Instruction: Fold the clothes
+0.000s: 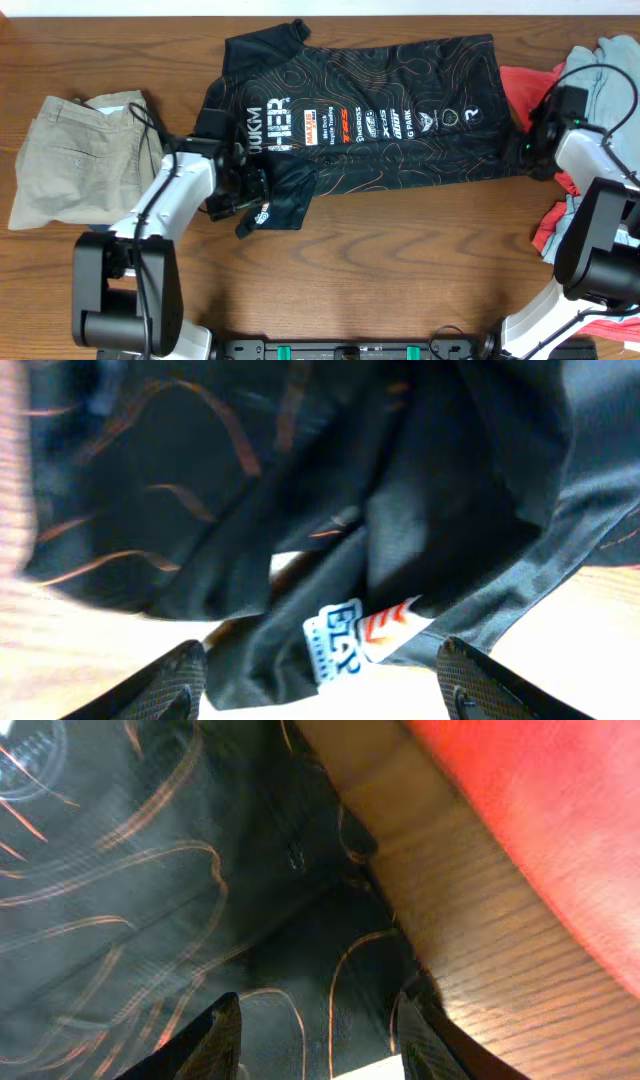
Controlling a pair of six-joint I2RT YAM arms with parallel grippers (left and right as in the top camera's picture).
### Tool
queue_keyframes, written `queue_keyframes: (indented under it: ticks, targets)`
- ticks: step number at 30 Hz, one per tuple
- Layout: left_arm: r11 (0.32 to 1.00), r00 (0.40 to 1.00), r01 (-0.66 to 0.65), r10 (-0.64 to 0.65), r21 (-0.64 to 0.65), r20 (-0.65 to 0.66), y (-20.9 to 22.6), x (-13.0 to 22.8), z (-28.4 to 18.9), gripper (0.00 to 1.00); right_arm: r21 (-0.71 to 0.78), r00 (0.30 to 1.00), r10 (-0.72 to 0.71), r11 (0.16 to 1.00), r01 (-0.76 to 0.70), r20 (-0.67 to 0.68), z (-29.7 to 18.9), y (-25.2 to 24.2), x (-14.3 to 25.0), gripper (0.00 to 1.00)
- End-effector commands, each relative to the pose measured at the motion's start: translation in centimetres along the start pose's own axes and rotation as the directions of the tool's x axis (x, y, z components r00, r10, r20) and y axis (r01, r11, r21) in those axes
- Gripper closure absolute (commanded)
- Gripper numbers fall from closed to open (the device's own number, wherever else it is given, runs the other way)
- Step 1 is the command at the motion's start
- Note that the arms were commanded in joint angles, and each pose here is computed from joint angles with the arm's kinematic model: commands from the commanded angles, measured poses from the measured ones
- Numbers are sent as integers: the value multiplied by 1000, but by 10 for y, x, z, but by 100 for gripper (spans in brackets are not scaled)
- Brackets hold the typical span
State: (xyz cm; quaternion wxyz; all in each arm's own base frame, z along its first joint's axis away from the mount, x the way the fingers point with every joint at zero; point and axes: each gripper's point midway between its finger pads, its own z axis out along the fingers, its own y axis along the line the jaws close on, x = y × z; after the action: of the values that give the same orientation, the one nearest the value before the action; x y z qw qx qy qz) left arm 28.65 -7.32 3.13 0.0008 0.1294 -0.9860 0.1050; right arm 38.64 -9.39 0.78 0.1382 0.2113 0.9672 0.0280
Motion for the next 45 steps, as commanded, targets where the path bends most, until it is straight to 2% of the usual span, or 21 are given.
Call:
queue_keyframes:
  ticks: [1,7,8,9,10,11,12,16,19,21,24,25,26,27,28,29,34,38,41,45]
  targets:
    - [999,998,-46,45,-25,-53,1,14,19,25,15,999,-21,1000,22,-24,9,-1,13,51]
    - [995,992,-90,86,-40,-94,-3,28,41,25,16,1000,-17,1000,17,-25,12,-3,16,51]
    - [995,991,-96,92,-39,-95,-4,28,43,34,16,1000,-17,1000,17,-24,12,-3,16,51]
    - [994,991,-101,98,-36,-90,-6,27,44,50,16,1000,-17,1000,17,-24,12,-3,16,51]
    - [994,992,-104,102,-31,-79,-8,25,44,71,16,1000,-17,1000,17,-25,12,-3,16,51]
    - [994,992,-106,104,-27,-69,-10,22,42,88,16,1000,-17,1000,17,-25,12,-3,16,51]
    - [994,993,-108,107,-21,-56,-12,19,40,94,16,1000,-17,1000,17,-25,12,-3,16,51]
    - [985,987,-160,158,59,33,-36,-7,14,94,16,1000,-17,1000,17,-25,12,-3,16,51]
    - [978,971,-181,161,106,176,-53,-46,-25,94,16,1000,-17,1000,17,-25,12,-3,16,51]
    - [975,949,-171,125,140,291,-62,-77,-54,94,16,1000,-18,1000,18,-25,12,-3,16,51]
    - [970,895,-108,-1,218,446,-68,-125,-101,94,15,1000,-18,1000,18,-26,12,-3,16,51]
    - [967,881,-82,-43,242,471,-67,-134,-109,94,16,999,-18,1000,18,-27,12,-3,16,52]
    - [963,871,-57,-81,263,484,-65,-141,-114,75,16,999,-17,1000,18,-28,12,-3,17,52]
    - [960,866,-28,-116,279,486,-63,-144,-116,42,17,999,-17,1000,17,-30,11,-3,17,52]
    - [959,868,-13,-130,284,480,-61,-144,-115,26,17,999,-16,1000,17,-32,11,-3,18,52]
    - [961,877,-2,-131,277,462,-58,-141,-111,20,17,999,-17,1000,17,-32,11,-3,18,51]
    - [983,956,75,-119,170,268,-32,-91,-74,18,17,999,-17,1000,17,-31,11,-3,17,52]
    - [988,981,155,-151,-18,122,10,-44,-44,18,16,999,-17,1000,17,-27,12,-3,16,52]
    - [984,983,166,-160,-64,85,25,-28,-24,19,15,1000,-17,1000,17,-24,12,-3,16,52]
    - [982,982,167,-158,-85,101,38,-20,2,21,16,1000,-17,1000,17,-25,12,-3,16,52]
